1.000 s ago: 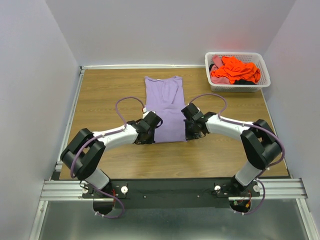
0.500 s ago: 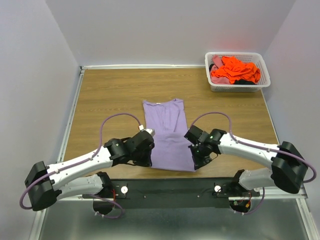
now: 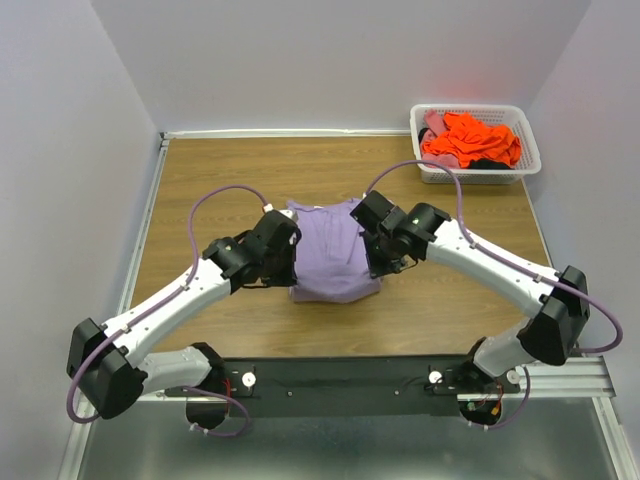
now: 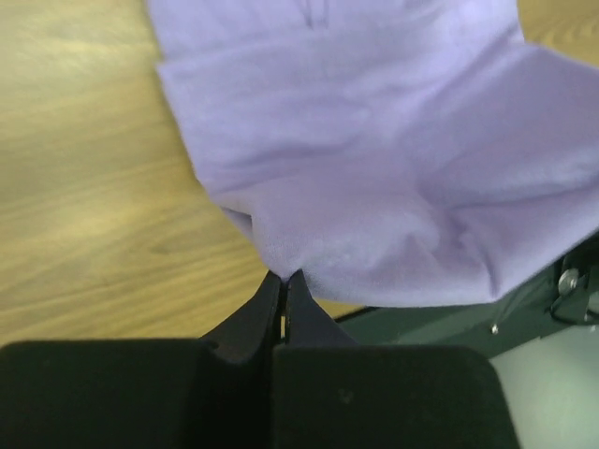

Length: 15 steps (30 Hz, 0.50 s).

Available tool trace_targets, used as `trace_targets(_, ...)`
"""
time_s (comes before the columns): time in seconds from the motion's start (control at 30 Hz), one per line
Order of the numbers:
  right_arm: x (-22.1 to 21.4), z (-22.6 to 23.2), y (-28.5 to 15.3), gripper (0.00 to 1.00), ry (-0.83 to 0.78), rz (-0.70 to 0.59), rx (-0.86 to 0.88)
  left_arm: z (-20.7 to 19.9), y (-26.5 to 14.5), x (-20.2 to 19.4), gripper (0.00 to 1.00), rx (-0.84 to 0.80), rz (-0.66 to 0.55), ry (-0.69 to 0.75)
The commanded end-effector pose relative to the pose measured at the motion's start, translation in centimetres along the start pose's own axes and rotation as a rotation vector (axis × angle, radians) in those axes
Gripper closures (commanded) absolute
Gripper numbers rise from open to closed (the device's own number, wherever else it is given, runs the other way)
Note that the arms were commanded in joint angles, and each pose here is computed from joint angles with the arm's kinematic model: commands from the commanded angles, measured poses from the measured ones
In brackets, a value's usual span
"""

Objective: Fold and stack the t-shirts
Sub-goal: Fold the tshirt

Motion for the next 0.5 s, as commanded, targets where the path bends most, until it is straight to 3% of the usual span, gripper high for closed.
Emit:
trace_targets(0.0,1.1,-0.8,-0.3,1.00,-0.007,-0.007,-0.060,1.2,-1.0,1.5,1.00,0.015,-0.045,0.039)
trace_targets(0.47,6.5,-2.7,-0.9,0.99,0.069,-0.013,0.006,1.4,-1.4,5.9,1.00,-0.016,-0.130,0.052)
Point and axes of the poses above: each gripper's point midway between its finger pads, its own y axis out along the fingers, its own z axis along the line the jaws close on, x = y × z, the point moved 4 cm from there along -y, back along the fingers, and after that the axes turned 12 degrees about y, right-handed, at the moved point
